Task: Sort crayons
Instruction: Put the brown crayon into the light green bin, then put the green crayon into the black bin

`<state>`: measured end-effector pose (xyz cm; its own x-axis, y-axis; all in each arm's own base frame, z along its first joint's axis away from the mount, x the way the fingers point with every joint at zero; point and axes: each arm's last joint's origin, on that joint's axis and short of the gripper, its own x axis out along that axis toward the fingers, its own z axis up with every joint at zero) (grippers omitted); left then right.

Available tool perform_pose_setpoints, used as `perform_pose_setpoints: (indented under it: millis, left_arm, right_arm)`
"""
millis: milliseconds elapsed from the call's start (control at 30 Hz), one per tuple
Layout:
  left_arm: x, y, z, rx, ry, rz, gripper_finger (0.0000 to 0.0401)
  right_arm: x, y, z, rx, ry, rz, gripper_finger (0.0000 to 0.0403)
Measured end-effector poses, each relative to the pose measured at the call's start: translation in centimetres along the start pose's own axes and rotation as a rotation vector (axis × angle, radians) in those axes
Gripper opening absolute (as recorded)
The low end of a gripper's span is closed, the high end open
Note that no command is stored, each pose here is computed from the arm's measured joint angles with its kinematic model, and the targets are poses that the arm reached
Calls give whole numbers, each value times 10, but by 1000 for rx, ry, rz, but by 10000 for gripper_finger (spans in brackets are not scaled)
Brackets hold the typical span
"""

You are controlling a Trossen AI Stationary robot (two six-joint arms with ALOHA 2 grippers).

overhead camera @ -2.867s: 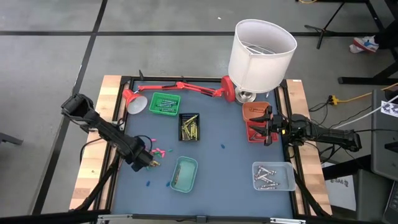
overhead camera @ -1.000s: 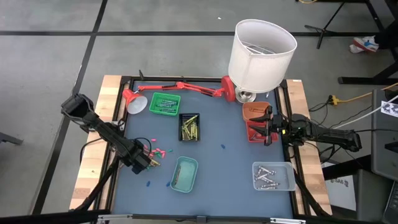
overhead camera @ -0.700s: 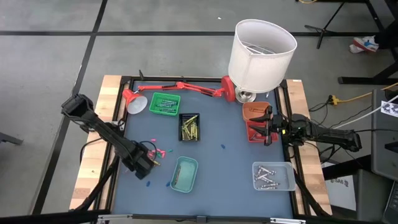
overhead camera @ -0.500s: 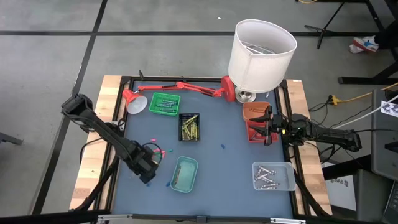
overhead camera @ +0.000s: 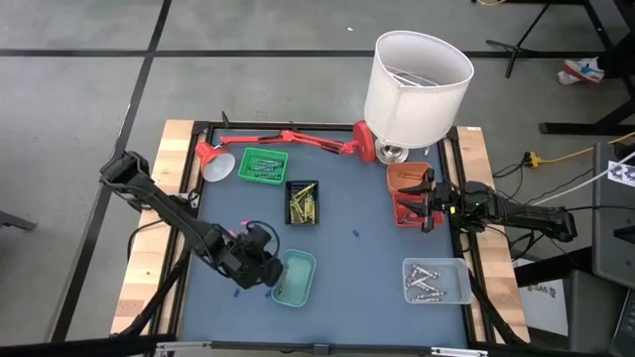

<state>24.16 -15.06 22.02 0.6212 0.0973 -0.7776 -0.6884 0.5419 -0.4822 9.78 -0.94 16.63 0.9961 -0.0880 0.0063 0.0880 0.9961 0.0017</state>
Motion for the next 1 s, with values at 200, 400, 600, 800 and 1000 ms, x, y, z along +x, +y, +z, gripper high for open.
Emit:
perform_pose_setpoints:
  millis: [200,400,600,800,1000]
  left_arm:
    - [22,-11,-9,-30,-34,-57,16]
    - [42,-12,-18,24,-37,-45,16]
    - [45,-12,-18,78,-44,-38,44]
    - [46,-11,-15,140,-48,-31,101]
    - [48,-10,-3,270,-23,-20,131]
  right_arm:
    - [0,0,0,0,0,1,147]
    - [0,0,0,0,0,0,147]
    - [0,0,0,0,0,0,147]
    - [0,0,0,0,0,0,147]
    - [0,0,0,0,0,0,147]
